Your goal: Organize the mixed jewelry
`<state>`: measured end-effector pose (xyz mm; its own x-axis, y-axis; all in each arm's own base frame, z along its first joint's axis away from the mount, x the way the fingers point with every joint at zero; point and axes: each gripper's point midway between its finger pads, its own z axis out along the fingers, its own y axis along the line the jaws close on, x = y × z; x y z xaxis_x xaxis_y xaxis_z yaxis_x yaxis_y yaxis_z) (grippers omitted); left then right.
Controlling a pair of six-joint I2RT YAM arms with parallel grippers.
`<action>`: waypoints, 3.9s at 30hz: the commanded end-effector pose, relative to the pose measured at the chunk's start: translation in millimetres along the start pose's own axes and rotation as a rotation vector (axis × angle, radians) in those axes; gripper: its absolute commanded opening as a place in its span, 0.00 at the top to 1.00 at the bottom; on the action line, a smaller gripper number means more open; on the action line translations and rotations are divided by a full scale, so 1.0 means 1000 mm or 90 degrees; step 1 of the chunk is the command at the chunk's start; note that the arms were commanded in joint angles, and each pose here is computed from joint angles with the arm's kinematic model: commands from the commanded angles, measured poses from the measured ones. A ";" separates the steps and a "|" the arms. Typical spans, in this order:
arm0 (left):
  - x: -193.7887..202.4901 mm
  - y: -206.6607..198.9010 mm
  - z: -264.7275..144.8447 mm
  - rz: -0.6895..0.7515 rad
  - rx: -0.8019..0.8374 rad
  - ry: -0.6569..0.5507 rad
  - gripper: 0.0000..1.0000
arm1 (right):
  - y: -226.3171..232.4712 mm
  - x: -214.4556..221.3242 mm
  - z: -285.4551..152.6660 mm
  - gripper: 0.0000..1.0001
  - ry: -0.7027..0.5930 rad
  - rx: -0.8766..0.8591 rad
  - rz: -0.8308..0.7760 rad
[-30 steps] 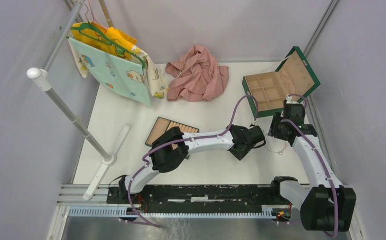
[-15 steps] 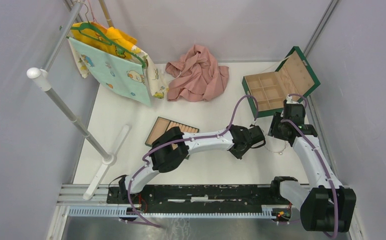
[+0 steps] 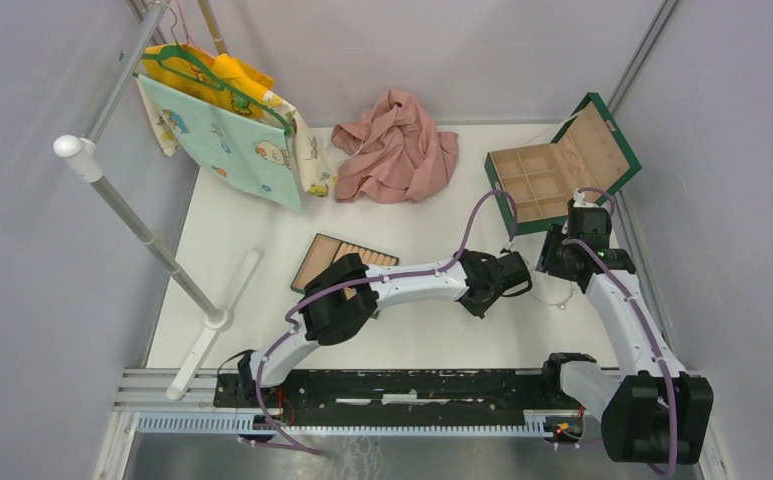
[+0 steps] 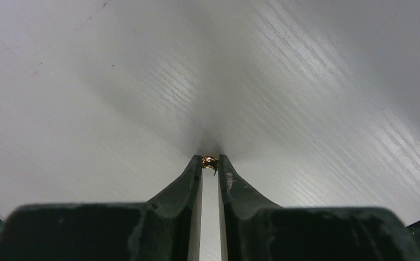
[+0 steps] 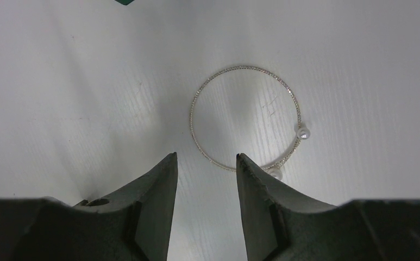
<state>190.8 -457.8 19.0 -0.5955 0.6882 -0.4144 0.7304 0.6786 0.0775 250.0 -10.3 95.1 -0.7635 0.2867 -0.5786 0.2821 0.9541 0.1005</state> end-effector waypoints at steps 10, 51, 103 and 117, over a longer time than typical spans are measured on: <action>-0.026 0.041 -0.031 -0.023 -0.032 -0.037 0.82 | 0.007 -0.032 -0.007 0.50 -0.059 -0.012 0.022; -0.017 0.072 -0.011 -0.259 -0.044 0.037 0.43 | 0.014 -0.037 0.007 0.50 -0.033 -0.024 0.004; 0.021 0.084 0.013 -0.263 -0.092 0.071 0.65 | 0.019 -0.032 0.005 0.50 -0.030 -0.047 -0.003; 0.016 0.080 0.018 -0.173 -0.055 0.078 0.72 | 0.024 -0.035 0.009 0.51 -0.027 -0.061 0.001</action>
<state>238.8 -402.9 16.6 -0.8354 0.4318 -0.3400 0.4537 0.8910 0.0168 274.0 1.4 94.8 -0.7719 0.2872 -0.5672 0.2403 0.9578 0.1580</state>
